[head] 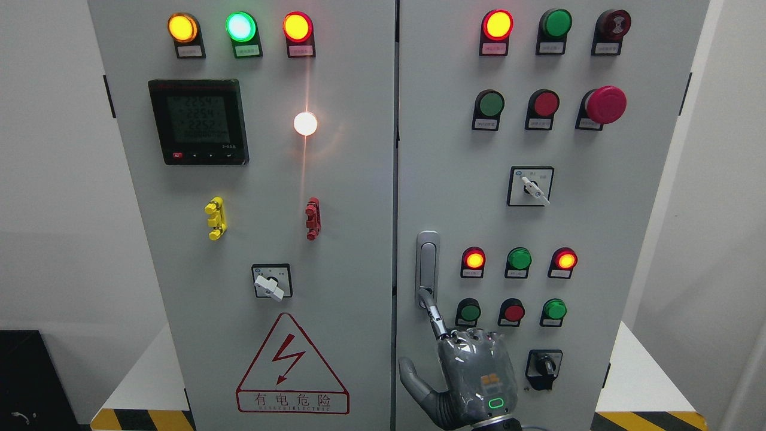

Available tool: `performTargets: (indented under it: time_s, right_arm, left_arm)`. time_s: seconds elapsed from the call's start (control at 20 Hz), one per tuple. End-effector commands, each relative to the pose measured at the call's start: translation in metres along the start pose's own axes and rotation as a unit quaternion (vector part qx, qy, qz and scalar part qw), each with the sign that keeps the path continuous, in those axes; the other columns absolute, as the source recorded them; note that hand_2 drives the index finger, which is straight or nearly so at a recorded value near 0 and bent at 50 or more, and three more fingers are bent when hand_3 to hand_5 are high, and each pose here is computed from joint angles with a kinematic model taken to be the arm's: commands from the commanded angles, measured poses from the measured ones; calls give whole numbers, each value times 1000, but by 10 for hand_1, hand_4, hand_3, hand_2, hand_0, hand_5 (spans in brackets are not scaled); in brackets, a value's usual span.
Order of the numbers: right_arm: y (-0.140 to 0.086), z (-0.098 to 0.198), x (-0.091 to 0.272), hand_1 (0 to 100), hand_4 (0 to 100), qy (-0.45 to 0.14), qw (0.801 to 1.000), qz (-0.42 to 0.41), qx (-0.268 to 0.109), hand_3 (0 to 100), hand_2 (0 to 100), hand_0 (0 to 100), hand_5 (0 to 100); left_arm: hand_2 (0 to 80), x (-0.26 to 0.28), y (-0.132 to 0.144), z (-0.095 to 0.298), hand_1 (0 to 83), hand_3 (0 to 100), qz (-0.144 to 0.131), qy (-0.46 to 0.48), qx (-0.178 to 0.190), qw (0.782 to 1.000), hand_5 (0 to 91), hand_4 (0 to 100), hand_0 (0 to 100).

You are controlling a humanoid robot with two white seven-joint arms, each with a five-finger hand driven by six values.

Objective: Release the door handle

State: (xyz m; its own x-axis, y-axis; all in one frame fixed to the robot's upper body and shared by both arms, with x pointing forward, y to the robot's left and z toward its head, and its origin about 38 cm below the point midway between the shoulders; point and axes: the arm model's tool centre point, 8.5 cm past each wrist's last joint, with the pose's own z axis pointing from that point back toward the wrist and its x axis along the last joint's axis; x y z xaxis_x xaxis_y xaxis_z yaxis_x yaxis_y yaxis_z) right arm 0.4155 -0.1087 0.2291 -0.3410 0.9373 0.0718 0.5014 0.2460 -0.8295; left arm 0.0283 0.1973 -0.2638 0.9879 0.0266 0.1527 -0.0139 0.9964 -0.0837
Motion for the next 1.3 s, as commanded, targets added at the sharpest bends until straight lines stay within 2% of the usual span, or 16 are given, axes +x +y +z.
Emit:
performTargets:
  time_s: [0.0,1.25]
  right_arm:
    - [2,1,-1,299,1000,2,1000,0,5,1000,0,420,1000]
    - [10,3,-4,300,1000,6,1000,1,16,1000,5,419,1000]
  left_arm:
    - [0,-5,0,1,556,0,1,4,0,1000,0,0,120]
    - [0,-6,0,1,556,0,1,5,0,1000,0,0,120]
